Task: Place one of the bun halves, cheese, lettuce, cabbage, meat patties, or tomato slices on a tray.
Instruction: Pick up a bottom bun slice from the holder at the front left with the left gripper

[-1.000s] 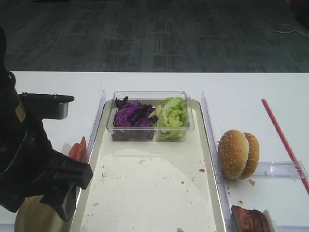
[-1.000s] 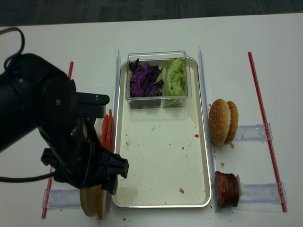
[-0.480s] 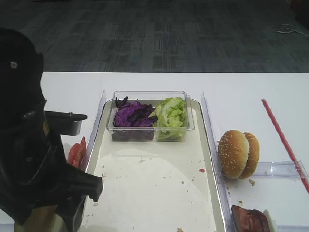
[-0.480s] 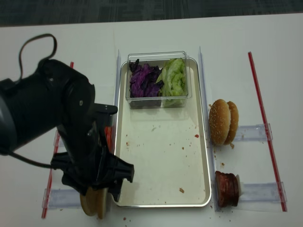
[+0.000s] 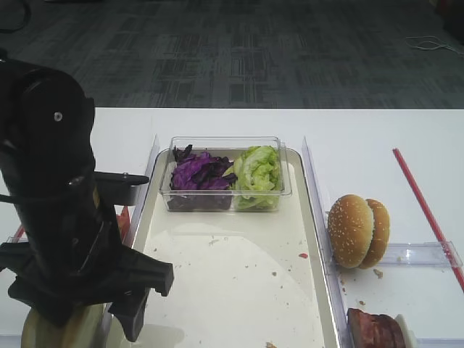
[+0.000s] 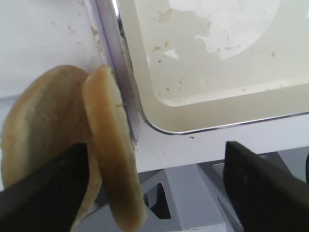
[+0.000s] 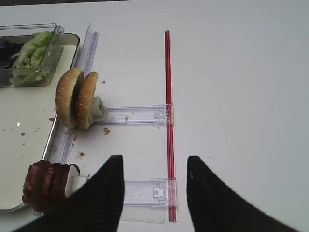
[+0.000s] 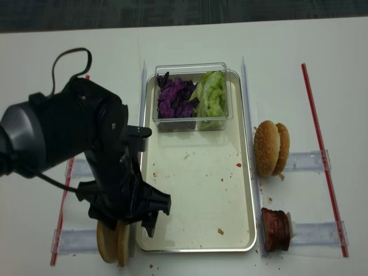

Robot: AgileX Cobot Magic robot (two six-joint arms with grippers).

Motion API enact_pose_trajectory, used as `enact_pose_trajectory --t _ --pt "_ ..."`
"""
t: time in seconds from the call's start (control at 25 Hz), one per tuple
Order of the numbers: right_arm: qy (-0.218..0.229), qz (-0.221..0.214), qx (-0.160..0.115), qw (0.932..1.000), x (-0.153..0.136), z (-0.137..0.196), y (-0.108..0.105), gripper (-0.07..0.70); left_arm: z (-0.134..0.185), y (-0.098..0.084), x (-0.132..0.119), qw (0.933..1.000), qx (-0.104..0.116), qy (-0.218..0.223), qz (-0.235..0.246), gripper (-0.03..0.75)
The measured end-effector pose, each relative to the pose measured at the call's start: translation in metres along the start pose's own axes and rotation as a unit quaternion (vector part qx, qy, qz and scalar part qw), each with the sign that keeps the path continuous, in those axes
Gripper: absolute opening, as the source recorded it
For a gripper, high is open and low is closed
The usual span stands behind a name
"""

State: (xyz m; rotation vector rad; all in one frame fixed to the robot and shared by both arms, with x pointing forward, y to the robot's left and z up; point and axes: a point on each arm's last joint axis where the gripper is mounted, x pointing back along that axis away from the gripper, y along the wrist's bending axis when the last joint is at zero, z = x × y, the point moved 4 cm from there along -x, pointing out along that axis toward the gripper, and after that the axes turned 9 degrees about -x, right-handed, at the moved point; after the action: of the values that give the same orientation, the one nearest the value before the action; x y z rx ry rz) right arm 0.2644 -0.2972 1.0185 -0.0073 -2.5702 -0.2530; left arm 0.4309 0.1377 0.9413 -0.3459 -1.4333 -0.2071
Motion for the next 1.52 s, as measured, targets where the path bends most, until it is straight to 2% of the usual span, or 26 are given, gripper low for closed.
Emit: enact_pose_trajectory --t 0.4,1.24,1.52 --pt "0.0 0.0 0.0 1.0 0.0 0.0 0.0 0.324 -0.002 -0.001 0.0 1.0 -0.001 -0.009 0.002 0.498" --pt "0.0 0.0 0.0 1.0 0.0 0.0 0.0 0.324 0.0 0.003 -0.006 0.9997 -0.005 0.017 -0.015 0.481" --pt "0.0 0.0 0.0 1.0 0.0 0.0 0.0 0.324 -0.002 0.004 -0.011 0.9994 -0.004 0.028 -0.018 0.435"
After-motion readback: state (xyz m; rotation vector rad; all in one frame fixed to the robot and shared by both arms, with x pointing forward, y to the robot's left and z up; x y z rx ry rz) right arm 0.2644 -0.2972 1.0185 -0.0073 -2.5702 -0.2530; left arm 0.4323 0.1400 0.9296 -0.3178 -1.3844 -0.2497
